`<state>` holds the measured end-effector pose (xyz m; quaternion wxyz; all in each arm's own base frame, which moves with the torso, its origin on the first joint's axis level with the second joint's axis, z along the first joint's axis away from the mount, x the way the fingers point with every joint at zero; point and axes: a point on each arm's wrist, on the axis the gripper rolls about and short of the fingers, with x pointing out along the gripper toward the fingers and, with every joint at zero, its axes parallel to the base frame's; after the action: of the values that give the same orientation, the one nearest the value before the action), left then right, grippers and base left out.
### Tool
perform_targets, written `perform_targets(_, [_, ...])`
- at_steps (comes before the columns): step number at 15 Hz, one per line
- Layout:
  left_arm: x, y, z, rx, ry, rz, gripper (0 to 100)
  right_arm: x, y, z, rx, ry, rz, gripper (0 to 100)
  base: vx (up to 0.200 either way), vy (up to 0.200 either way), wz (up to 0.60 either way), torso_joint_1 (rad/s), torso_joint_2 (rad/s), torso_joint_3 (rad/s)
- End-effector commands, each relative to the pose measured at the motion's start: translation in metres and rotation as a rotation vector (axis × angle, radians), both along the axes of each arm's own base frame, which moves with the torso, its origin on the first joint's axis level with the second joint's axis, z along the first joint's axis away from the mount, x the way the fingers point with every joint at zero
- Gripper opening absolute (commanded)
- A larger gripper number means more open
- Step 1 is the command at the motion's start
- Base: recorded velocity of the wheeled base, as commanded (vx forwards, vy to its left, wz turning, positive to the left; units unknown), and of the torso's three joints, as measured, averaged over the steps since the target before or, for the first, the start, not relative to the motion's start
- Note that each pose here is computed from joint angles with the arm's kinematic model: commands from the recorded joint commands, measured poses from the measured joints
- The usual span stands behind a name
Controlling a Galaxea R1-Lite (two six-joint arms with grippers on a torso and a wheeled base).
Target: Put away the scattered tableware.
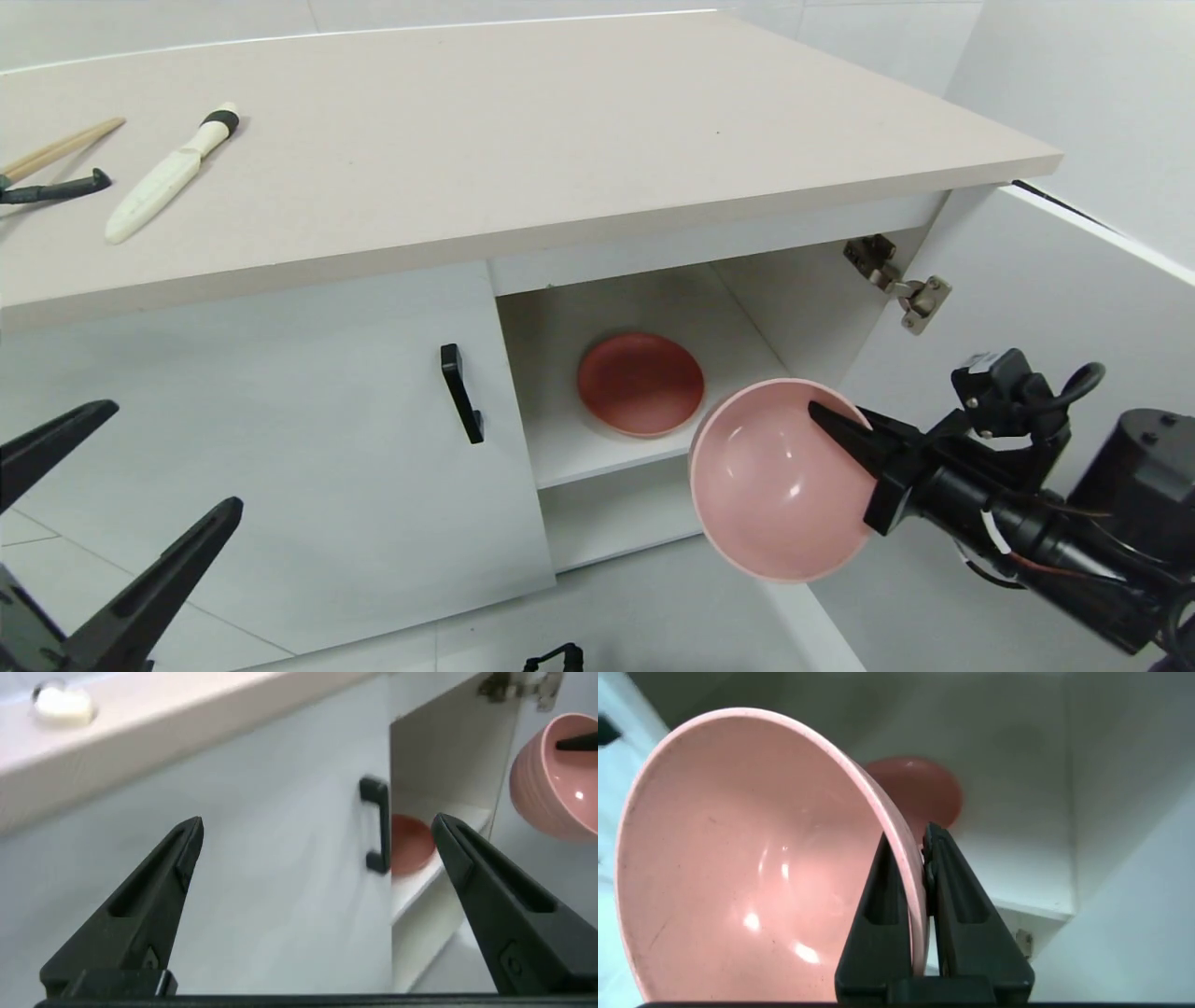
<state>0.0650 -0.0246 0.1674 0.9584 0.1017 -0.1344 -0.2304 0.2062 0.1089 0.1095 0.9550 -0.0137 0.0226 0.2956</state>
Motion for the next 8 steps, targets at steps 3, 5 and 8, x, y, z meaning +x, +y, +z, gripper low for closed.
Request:
perform_targets(3, [-0.031, 0.012, 0.013, -0.025, -0.019, 0.062, 100, 0.029, 0.016, -0.020, -0.019, 0.043, 0.003, 0, 0.000, 0.000, 0.00, 0.000, 0.00, 0.000])
perform_targets(5, [-0.039, 0.014, 0.010, -0.013, 0.016, 0.064, 100, 0.051, 0.026, -0.016, 0.014, -0.005, 0.007, 0, 0.000, 0.000, 0.00, 0.000, 0.00, 0.000])
perform_targets(8, [-0.047, 0.016, 0.009, -0.017, -0.002, 0.061, 100, 0.082, 0.043, -0.022, 0.104, 0.003, 0.013, 0, 0.000, 0.000, 0.00, 0.000, 0.00, 0.000])
